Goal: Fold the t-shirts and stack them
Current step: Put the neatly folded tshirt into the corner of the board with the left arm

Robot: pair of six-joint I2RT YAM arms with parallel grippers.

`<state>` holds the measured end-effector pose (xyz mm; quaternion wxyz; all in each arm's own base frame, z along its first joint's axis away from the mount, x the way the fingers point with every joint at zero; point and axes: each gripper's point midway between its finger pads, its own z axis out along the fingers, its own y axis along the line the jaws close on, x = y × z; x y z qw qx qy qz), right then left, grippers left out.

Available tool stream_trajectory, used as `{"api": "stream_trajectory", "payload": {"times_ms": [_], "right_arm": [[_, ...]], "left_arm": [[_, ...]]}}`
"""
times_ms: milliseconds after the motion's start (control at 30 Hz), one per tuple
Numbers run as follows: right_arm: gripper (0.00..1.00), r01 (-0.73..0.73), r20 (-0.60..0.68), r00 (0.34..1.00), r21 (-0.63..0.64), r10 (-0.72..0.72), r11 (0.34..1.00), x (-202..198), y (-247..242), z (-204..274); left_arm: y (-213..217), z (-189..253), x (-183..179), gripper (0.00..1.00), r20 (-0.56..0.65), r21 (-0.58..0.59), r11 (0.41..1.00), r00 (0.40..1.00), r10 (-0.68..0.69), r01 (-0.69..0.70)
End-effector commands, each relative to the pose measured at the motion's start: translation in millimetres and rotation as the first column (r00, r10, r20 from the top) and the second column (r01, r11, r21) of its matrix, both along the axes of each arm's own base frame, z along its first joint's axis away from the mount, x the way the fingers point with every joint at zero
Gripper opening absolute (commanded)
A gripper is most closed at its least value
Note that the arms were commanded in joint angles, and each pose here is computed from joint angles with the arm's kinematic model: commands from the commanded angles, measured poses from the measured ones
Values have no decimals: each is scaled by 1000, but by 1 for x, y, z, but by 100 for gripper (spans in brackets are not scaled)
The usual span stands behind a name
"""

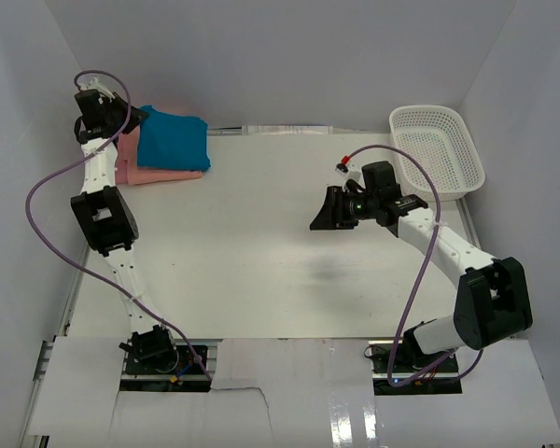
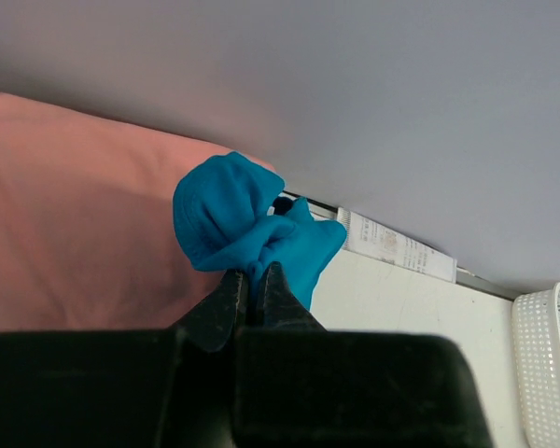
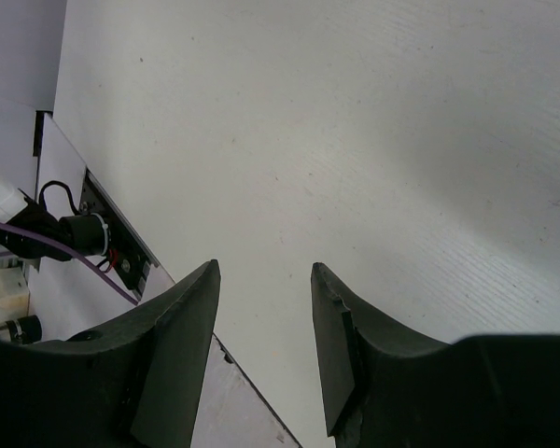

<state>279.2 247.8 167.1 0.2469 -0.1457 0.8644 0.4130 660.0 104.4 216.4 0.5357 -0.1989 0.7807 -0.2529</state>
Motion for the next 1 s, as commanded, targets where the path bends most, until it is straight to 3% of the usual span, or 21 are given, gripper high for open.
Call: {"api": "stream_trajectory", "payload": {"times_ms": [0, 533, 967], "right_arm": [[50, -17, 12, 1000, 12, 17, 1000, 2, 5, -3], [50, -33, 8, 999, 13, 33, 999, 1, 13, -6], [51, -51, -2, 999, 15, 51, 999, 0, 18, -14]], "left_arm": [[12, 54, -2, 0, 119, 19, 1000, 993, 14, -16], [30, 64, -10, 0, 133, 13, 999, 991, 33, -35], [56, 43, -15, 0, 85, 5, 996, 992, 93, -93]]}}
